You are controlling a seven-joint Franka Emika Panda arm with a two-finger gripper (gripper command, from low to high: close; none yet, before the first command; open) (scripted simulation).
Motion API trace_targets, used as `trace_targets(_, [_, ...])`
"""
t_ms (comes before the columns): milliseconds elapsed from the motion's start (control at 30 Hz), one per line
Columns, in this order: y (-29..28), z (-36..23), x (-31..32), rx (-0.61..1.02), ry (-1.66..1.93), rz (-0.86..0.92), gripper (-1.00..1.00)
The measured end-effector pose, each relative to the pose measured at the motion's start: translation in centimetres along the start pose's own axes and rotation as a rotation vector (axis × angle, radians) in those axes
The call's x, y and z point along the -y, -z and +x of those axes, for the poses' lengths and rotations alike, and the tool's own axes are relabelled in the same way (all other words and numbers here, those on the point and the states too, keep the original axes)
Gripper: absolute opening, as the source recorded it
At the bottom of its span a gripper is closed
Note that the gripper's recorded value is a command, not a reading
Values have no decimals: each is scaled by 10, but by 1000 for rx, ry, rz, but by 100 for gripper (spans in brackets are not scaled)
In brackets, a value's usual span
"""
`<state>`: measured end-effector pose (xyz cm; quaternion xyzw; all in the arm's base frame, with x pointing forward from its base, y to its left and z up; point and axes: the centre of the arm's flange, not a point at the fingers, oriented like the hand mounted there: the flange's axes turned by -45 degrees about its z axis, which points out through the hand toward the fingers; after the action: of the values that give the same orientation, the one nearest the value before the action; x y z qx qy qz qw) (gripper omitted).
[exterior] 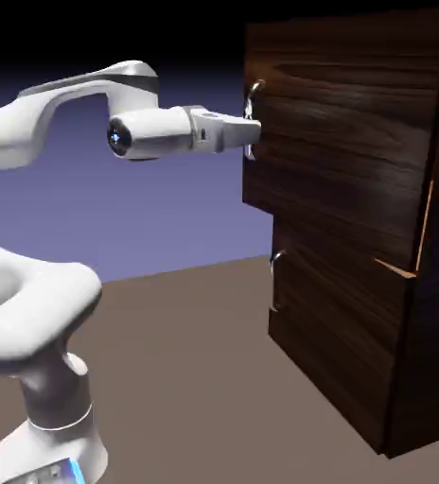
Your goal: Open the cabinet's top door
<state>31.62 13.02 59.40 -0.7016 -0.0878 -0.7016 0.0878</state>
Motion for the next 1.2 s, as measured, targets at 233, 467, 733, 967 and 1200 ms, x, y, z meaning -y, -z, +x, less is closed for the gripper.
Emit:
trace_targets(233, [63, 0, -29, 0, 0, 166, -100])
trace_targets(467, [113, 0, -63, 0, 0, 311, -100])
trace_targets(733, [157, 0, -103, 0, 0, 453, -100])
trace_targets(967, [189, 0, -141, 0, 0, 571, -100])
trace_targets(1200, [219, 0, -188, 0, 0, 706, -100])
